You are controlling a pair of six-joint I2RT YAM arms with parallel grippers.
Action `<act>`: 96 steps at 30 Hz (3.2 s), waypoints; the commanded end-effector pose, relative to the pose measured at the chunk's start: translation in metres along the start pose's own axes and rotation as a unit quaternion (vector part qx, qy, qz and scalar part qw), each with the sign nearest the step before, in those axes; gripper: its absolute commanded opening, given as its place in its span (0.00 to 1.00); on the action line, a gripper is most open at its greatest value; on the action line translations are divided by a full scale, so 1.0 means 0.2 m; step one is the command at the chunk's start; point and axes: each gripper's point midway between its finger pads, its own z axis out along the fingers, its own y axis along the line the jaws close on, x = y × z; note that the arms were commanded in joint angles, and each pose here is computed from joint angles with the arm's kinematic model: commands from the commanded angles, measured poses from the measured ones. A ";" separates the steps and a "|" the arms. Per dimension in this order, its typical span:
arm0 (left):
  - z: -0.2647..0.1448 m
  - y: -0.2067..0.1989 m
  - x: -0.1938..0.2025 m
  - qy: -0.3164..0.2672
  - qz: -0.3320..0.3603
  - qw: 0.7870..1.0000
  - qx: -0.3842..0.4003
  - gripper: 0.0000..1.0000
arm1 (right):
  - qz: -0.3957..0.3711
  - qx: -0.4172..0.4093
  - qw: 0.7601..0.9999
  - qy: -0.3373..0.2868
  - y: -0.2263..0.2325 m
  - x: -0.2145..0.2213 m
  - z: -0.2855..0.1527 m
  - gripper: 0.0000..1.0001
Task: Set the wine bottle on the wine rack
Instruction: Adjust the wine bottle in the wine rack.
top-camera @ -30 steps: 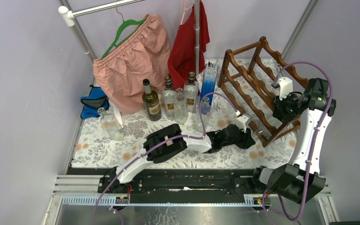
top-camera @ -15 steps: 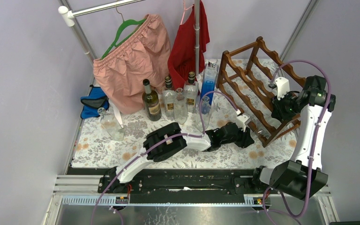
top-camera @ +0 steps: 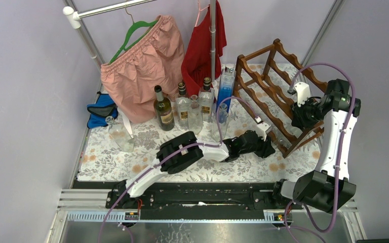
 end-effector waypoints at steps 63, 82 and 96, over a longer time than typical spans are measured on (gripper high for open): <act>-0.08 -0.01 -0.08 0.062 0.037 0.995 -0.075 0.62 | 0.006 -0.013 0.995 -0.096 0.21 -0.27 -0.18 0.96; -0.03 0.00 -0.02 0.087 0.010 0.995 -0.057 0.54 | 0.002 -0.011 0.995 -0.101 0.23 -0.27 -0.20 1.00; -0.29 -0.12 -0.02 0.087 0.021 0.994 -0.058 0.85 | 0.006 -0.019 0.990 -0.141 0.28 -0.35 -0.26 1.00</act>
